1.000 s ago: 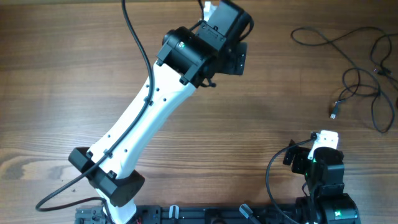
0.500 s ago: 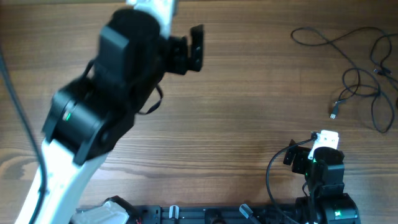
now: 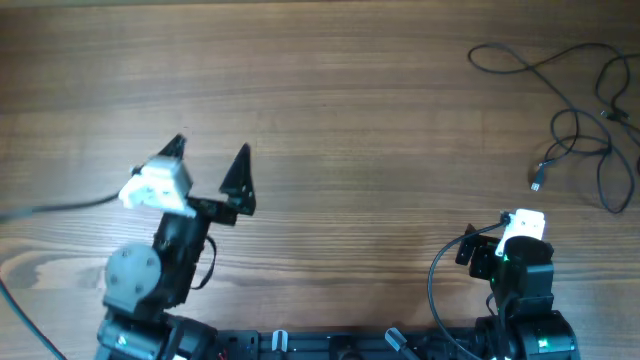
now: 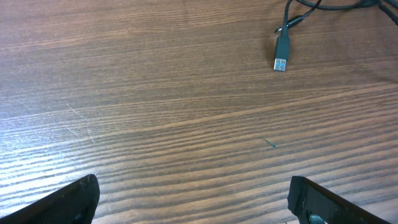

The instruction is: Untangle cables

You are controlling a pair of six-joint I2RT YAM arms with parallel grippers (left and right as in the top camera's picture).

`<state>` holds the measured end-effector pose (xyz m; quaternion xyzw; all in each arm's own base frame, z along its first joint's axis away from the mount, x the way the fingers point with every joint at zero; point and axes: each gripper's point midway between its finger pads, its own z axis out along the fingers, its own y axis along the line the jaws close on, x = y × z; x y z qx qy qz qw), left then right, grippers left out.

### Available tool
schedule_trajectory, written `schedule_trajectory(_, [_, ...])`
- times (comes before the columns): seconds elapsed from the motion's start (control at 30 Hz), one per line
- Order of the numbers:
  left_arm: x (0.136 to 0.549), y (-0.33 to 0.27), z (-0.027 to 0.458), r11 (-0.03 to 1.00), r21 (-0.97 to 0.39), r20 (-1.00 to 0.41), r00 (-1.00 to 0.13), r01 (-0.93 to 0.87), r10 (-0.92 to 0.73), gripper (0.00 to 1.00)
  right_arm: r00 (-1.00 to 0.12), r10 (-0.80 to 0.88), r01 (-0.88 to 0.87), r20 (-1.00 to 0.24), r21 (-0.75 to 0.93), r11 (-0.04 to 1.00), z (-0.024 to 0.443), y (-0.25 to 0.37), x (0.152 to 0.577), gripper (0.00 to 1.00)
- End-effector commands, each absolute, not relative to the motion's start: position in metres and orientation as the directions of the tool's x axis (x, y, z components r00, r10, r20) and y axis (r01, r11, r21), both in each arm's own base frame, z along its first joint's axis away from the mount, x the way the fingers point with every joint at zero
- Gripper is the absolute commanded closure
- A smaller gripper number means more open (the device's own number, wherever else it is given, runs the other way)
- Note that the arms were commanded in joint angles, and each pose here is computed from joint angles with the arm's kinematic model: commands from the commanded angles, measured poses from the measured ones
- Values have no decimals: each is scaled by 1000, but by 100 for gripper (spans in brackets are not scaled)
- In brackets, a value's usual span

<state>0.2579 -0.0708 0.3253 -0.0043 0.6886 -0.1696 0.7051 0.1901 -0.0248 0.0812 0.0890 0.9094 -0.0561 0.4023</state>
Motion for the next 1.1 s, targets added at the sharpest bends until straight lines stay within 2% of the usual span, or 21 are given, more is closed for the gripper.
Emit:
schedule_trajectory(0.0, [252,-50,300,956,-231,-968,56,181,-244,0,-649,125,222,-750,-30,975,82,-27,190,1])
schedule_trajectory(0.23, [245,-27,267,963,-238,-949,180,124,-257,0,-649,125,222,-751,-30,975,83,-27,190,0])
schedule_trajectory(0.5, [241,-8,233,969,-239,-945,217,57,-246,0,-649,125,222,-750,-30,975,82,-27,190,0])
schedule_trajectory(0.7, [245,5,200,972,-233,-967,112,-28,-228,0,-649,124,221,-750,-30,975,82,-27,190,0])
schedule_trajectory(0.83, [246,6,158,974,-214,-975,-52,-73,-218,0,-649,125,222,-751,-30,975,82,-27,190,0])
schedule_trajectory(1.07, [246,5,160,984,-166,-984,-52,-64,-170,0,-649,125,222,-750,-30,975,82,-27,190,0])
